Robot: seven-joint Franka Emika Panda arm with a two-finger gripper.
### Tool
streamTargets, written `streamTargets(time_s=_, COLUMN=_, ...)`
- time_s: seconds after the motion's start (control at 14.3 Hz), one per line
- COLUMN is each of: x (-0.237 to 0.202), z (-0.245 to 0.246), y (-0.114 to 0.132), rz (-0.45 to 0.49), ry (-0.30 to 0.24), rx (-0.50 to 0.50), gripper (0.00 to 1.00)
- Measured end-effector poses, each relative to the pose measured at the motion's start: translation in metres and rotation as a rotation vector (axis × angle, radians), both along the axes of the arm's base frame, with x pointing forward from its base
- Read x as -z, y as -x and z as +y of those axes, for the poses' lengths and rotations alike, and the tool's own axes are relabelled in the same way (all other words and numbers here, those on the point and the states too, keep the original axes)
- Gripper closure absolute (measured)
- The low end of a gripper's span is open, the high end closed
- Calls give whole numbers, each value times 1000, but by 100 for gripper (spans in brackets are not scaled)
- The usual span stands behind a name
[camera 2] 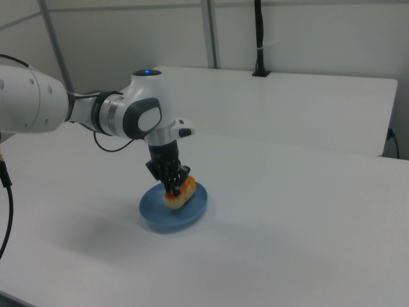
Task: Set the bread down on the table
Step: 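Close the gripper on the bread and lift it off the plate, then carry the bread beside the plate and lower it onto the table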
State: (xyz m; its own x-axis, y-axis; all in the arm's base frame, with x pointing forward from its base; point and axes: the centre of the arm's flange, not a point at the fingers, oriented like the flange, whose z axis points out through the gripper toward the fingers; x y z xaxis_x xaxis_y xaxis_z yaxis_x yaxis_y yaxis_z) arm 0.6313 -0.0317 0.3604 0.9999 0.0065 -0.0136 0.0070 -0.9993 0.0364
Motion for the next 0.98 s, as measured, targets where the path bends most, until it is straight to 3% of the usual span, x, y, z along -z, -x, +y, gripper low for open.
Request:
streamTargets(time_s=0.21, x=-53, z=-21, y=-20, rz=-106, ry=7, rx=29, gripper=80)
streamTargets(time_s=0.42, x=-72, z=-24, y=-47, rz=-168, ry=5, rx=35, gripper=79)
streamTargets(time_s=0.7, x=-45, z=-16, y=-87, rz=-239, ry=4, rx=21, gripper=79)
streamTargets(time_s=0.98, x=2, z=3, y=-102, rz=-234, ry=2, rx=-9, gripper=78)
